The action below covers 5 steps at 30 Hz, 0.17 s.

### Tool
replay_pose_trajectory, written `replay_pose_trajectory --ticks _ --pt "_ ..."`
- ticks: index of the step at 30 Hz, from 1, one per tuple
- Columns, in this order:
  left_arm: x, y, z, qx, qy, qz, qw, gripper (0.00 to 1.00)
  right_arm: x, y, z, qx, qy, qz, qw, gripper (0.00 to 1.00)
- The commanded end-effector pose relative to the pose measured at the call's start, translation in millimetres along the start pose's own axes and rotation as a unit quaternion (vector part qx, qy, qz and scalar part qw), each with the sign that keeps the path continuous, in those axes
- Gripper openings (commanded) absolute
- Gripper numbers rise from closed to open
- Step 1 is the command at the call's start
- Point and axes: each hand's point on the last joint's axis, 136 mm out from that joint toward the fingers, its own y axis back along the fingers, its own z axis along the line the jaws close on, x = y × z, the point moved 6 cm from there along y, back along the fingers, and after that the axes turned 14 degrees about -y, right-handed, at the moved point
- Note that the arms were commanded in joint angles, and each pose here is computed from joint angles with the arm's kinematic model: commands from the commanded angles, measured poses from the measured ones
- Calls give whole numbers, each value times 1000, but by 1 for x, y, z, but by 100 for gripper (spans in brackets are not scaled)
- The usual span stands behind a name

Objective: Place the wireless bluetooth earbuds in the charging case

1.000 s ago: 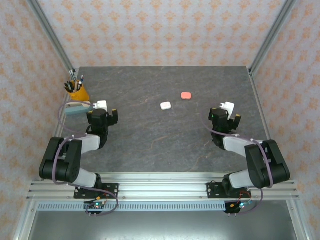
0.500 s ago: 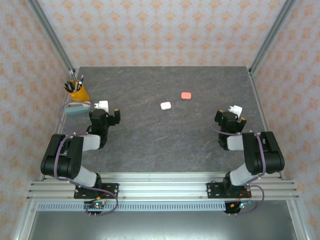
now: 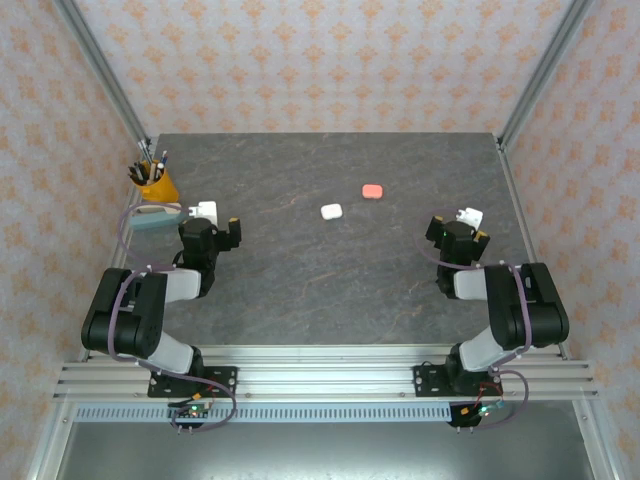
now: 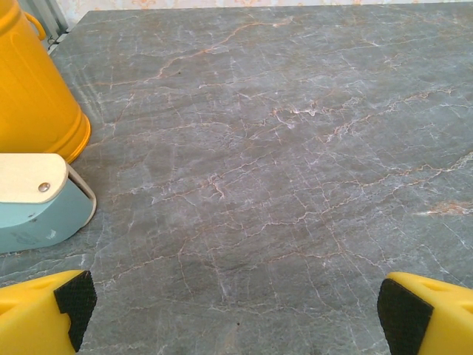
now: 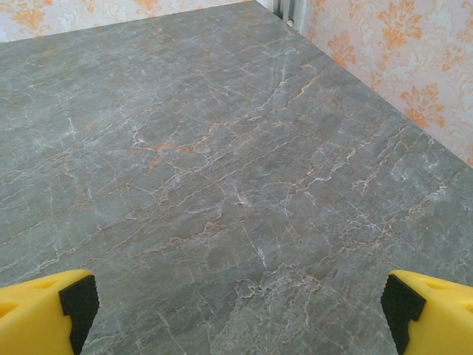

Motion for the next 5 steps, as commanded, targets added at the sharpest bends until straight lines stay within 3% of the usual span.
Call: replay_pose_trajectory --ticks 1,5 --pt "-5 -1 4 -7 11 -14 1000 100 -8 -2 7 -13 -14 -8 1000 100" --pt "-5 0 4 -7 10 -14 1000 100 -9 2 6 -19 -14 -14 1000 99"
